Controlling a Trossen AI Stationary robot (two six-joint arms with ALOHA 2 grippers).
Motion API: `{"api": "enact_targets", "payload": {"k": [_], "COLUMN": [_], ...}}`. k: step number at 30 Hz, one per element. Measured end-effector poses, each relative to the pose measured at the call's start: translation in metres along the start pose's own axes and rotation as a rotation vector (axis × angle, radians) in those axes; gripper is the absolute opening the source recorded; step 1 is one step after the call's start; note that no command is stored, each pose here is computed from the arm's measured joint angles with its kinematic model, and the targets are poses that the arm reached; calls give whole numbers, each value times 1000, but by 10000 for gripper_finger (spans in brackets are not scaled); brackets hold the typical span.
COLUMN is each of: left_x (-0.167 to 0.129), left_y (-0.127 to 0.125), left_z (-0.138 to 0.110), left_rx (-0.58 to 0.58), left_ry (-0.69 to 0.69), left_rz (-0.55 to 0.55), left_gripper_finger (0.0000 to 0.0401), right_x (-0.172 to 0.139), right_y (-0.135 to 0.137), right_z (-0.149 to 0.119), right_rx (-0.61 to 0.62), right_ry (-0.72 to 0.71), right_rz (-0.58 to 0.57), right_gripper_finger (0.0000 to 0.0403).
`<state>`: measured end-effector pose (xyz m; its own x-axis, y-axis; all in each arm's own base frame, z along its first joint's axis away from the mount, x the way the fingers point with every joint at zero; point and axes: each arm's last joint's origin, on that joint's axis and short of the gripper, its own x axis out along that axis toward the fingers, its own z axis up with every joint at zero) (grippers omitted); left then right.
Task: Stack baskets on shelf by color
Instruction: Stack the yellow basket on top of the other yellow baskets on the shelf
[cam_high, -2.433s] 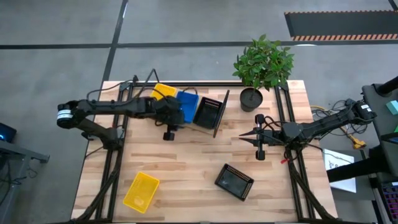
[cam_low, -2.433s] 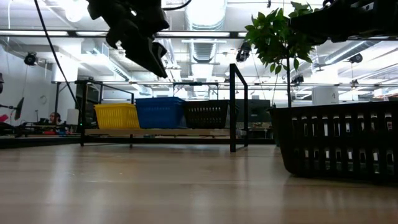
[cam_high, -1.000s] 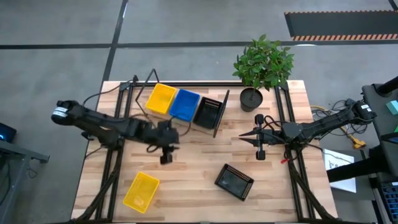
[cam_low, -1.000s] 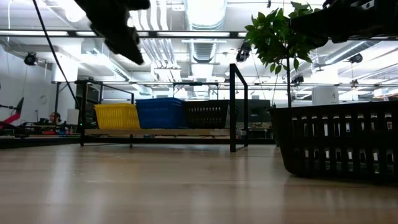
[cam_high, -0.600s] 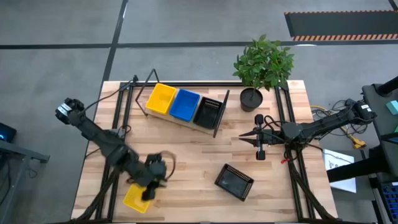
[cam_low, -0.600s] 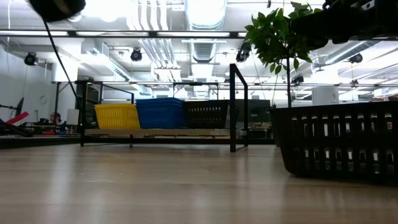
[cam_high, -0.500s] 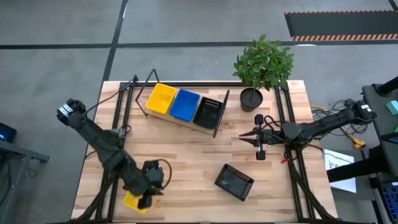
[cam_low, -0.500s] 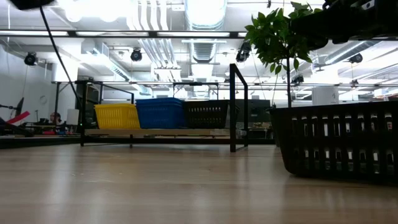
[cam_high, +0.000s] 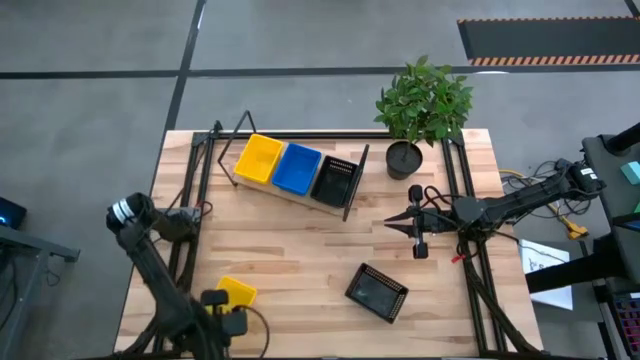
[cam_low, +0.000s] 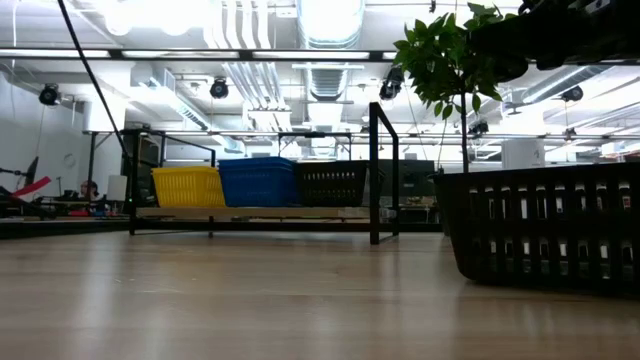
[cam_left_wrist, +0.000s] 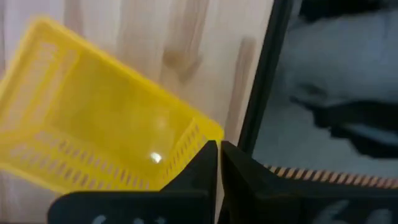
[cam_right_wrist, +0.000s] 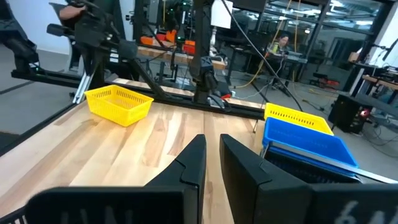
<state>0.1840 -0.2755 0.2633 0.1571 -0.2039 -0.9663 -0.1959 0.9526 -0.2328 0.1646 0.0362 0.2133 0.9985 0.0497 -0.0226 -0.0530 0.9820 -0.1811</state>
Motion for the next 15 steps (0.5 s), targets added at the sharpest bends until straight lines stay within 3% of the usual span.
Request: {"api": "enact_targets", "payload": {"k": [7, 15], "left_x": [13, 25], "left_y": [-16, -8], "left_z": [-27, -35], "left_rx": [87, 100], "left_ry": [65, 90], "left_rz": [52, 111], "left_gripper_finger": [29, 121], "right_x": [0, 0], "right_y": [0, 0], "right_z": [0, 0], "right_rx": [2, 7], "right_ry": [0, 1], "right_rz": [0, 0], "right_gripper_finger": [38, 38]}}
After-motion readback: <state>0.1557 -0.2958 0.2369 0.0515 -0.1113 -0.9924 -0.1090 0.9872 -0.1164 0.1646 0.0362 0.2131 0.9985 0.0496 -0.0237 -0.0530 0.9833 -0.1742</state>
